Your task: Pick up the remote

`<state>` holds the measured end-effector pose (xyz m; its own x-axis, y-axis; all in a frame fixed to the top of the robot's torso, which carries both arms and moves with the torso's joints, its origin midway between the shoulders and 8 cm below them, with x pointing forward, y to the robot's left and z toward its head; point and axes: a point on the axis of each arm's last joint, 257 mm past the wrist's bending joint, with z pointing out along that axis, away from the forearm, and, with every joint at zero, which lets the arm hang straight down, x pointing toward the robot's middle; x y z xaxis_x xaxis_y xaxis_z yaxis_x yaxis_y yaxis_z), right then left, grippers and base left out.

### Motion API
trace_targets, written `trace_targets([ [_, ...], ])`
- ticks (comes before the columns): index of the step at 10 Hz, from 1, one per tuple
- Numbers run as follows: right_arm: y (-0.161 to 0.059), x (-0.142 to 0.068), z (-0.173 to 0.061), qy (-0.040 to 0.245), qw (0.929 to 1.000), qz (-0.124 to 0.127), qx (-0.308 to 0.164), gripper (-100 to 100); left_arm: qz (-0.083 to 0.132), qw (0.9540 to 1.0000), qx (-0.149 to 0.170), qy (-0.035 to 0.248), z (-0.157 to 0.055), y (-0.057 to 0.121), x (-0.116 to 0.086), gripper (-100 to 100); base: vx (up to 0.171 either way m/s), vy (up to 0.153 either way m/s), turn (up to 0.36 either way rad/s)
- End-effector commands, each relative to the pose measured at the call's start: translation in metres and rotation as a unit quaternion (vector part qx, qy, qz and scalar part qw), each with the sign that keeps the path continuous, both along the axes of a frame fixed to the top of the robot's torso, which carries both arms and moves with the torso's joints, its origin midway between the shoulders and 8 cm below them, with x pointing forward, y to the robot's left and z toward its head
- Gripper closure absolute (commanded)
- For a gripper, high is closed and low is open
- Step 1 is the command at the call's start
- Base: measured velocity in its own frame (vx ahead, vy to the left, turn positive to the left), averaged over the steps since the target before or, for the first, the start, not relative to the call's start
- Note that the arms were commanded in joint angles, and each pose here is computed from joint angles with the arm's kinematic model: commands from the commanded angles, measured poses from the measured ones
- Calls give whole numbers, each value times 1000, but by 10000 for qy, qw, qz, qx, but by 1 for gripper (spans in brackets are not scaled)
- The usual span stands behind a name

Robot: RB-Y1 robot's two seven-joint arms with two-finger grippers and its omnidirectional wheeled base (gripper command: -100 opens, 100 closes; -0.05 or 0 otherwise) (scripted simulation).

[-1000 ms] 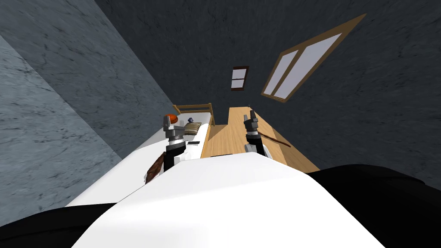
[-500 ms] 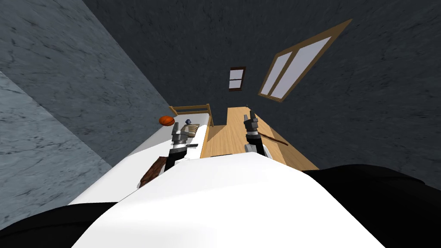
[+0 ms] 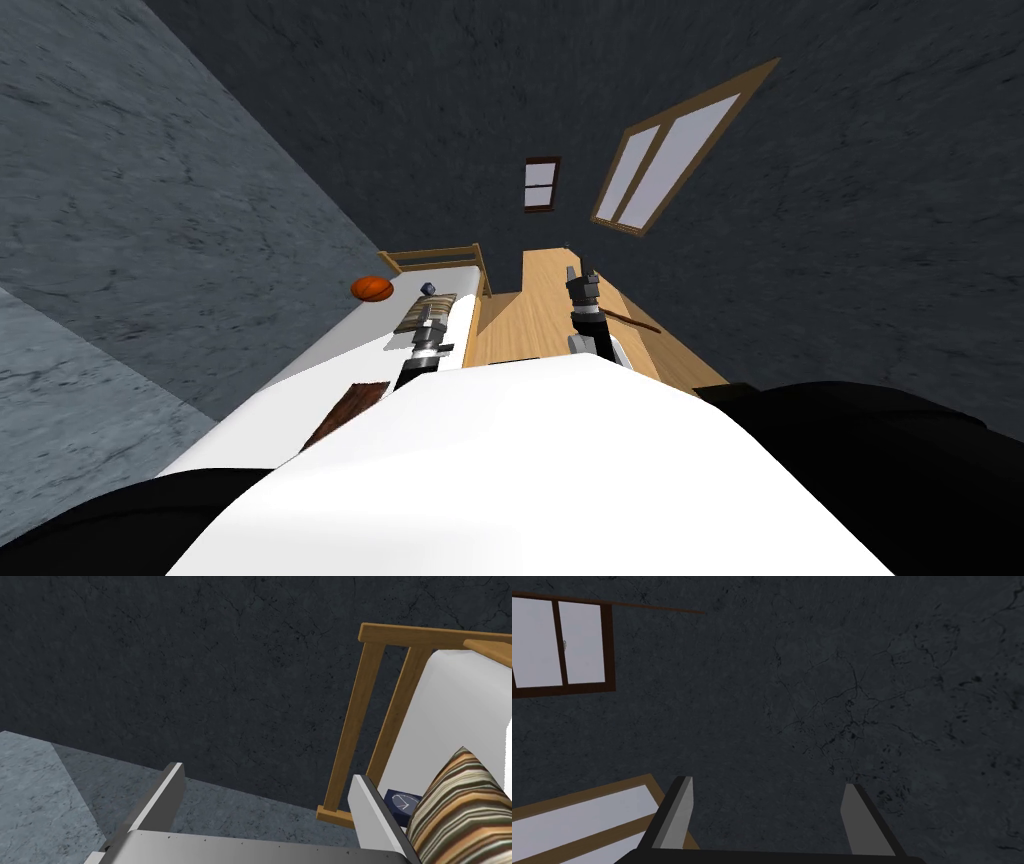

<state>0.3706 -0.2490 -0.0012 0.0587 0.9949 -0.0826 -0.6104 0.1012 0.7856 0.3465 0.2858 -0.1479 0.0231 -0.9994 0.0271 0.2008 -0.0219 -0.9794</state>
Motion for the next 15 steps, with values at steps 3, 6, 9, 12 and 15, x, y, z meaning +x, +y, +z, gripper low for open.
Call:
trace_targets([
  [3,0,0,0,0,10000,0,0,0,-7,9967,-231,779,-59,3,-23,-100,86,7,-96],
  [6,0,0,0,0,10000,0,0,0,-11,9894,-429,1386,-104,2,-47,-100,76,16,-92],
  [9,0,0,0,0,10000,0,-1,0,-17,9693,-769,2336,-172,-6,-93,-100,124,52,-124],
  [12,0,0,0,1,10000,-1,-1,0,-19,9367,-1149,3308,-237,-20,-156,-100,173,74,-149],
  [15,0,0,0,1,10000,-1,-1,0,-20,9081,-1400,3947,-275,-32,-205,-100,120,67,-104],
])
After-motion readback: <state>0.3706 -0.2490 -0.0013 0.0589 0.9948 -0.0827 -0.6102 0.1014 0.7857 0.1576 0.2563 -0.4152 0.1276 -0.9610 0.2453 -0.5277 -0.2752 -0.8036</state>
